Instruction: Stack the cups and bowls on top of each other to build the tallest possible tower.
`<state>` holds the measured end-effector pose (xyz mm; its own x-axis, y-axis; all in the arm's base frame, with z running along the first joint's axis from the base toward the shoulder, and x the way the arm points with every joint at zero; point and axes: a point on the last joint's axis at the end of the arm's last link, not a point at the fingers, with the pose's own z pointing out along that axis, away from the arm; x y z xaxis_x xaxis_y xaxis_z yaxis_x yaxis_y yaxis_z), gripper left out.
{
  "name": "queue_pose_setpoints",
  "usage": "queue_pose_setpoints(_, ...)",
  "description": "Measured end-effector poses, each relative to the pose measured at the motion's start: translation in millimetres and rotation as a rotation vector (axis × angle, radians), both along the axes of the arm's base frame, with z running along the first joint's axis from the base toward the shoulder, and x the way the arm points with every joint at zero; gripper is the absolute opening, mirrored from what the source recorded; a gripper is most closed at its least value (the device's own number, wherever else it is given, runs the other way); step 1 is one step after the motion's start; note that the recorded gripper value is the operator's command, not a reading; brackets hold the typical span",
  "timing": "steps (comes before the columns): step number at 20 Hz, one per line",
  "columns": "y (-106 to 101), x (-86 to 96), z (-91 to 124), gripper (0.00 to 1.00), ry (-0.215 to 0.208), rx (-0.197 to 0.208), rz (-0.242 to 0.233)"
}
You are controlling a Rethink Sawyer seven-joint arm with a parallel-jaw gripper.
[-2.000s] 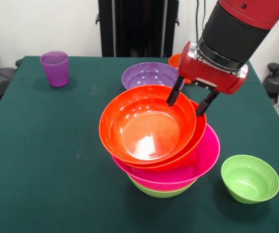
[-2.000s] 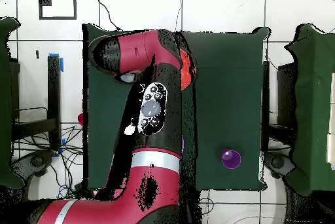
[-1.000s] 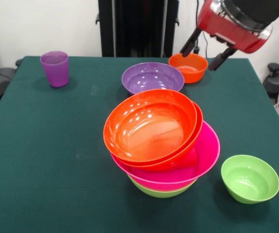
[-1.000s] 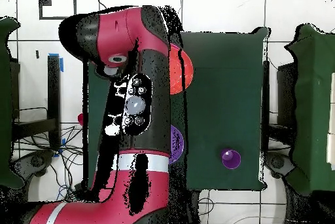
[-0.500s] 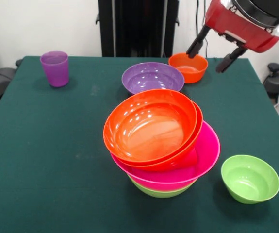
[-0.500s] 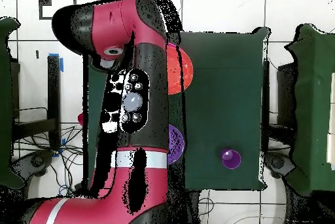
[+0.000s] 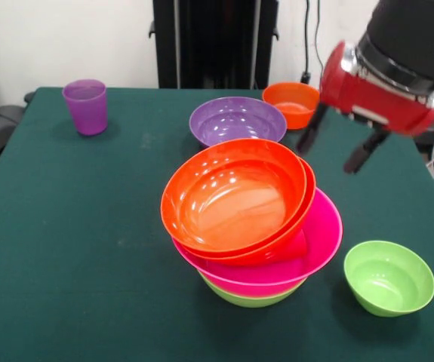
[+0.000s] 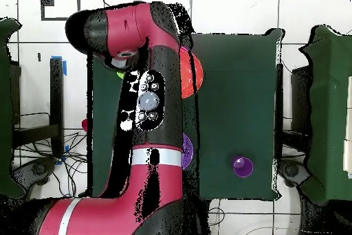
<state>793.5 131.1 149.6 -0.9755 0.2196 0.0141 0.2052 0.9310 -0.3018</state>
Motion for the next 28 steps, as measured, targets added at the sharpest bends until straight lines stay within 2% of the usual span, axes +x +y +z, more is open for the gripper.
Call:
queue_pose_setpoints(2, 1, 8.1, -10, 1.00, -0.057, 0.018, 0.019)
queue_pose_setpoints(5, 4, 12.1, -22, 1.00, -0.087, 0.030, 0.032)
queue_pose_setpoints(12, 12, 4.1, -54, 1.00, -0.055, 0.036, 0.043)
queue_pose_setpoints(23, 43, -1.4, -60, 1.00, -0.030, 0.030, 0.077)
queue_pose_setpoints(28, 63, 5.9, -69, 1.00, -0.049, 0.025, 0.106)
